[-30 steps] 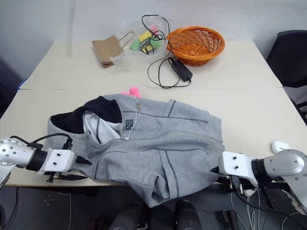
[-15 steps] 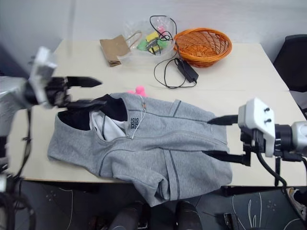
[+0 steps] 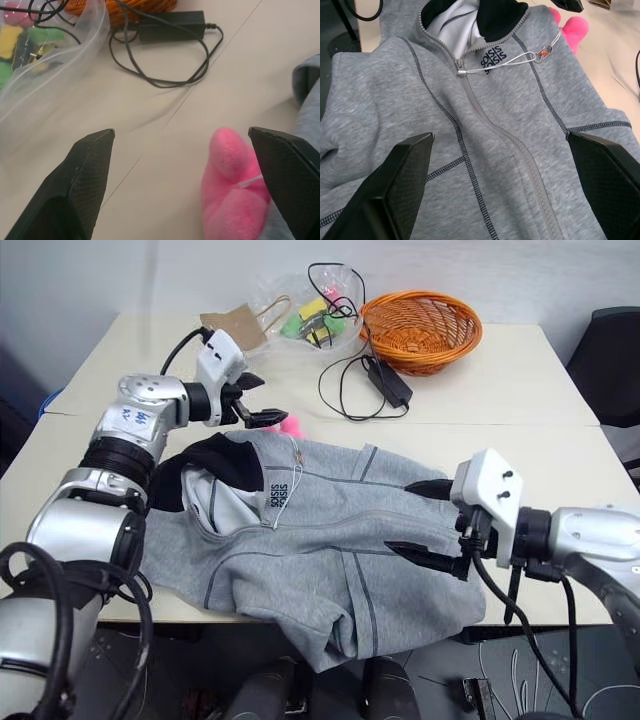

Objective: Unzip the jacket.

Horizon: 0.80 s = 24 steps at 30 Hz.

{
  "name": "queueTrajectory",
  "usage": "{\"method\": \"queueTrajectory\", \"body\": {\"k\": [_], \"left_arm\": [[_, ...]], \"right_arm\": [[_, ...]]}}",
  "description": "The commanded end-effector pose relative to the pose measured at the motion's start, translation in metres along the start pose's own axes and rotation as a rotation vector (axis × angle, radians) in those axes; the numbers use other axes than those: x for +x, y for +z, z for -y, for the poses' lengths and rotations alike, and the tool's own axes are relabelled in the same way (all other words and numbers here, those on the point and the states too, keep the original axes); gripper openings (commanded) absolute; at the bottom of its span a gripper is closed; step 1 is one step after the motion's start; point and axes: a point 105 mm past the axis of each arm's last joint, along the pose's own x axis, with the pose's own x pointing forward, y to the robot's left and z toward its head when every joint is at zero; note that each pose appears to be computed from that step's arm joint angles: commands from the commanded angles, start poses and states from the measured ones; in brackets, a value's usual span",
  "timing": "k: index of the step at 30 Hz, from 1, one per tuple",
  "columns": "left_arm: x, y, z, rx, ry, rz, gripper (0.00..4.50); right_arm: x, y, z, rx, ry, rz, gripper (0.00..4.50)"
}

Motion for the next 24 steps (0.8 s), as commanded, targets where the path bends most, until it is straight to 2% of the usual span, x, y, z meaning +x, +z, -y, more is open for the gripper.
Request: {"method": "queueTrajectory", "body": {"k": [1,5,9,10,12,14,17,19,20,21,24], "left_arm": [[0.001,0.005,-0.002,0.024,0.007,0.003,4.50],[0.010,-0.009,0.006,0.006,0.003,-0.043,4.50],[0.018,-0.018,0.013,0.010,0.007,-0.071,3.68],[0.019,-0.019,0.016,0.013,-0.005,-0.075,3.28],[0.023,-0.024,0.023,0.009,-0.040,-0.089,2.75],[0.024,-0.026,0.025,0.000,-0.049,-0.092,2.75],[0.023,-0.024,0.024,-0.017,-0.046,-0.075,2.21],[0.023,-0.022,0.023,-0.034,-0.045,-0.061,1.58],[0.022,-0.019,0.022,-0.032,-0.043,-0.049,1.42],[0.021,-0.015,0.022,-0.027,-0.046,-0.035,0.99],[0.020,0.005,0.018,0.005,-0.038,0.035,0.22]], "right_arm": [[-0.004,0.010,-0.002,-0.042,-0.030,0.030,4.41],[-0.005,0.010,-0.001,-0.047,-0.051,0.032,4.41],[-0.005,0.011,-0.001,-0.052,-0.057,0.044,4.44],[-0.005,0.012,-0.001,-0.053,-0.057,0.048,4.44],[-0.005,0.012,0.000,-0.060,-0.059,0.051,4.44],[-0.004,0.013,0.002,-0.067,-0.065,0.053,4.44],[-0.004,0.013,0.003,-0.069,-0.066,0.053,4.44],[-0.004,0.012,0.003,-0.070,-0.062,0.050,4.44],[-0.004,0.012,0.003,-0.070,-0.060,0.049,4.44],[-0.004,0.011,0.003,-0.070,-0.059,0.049,4.44],[-0.003,0.011,0.004,-0.067,-0.058,0.048,4.44]]}}
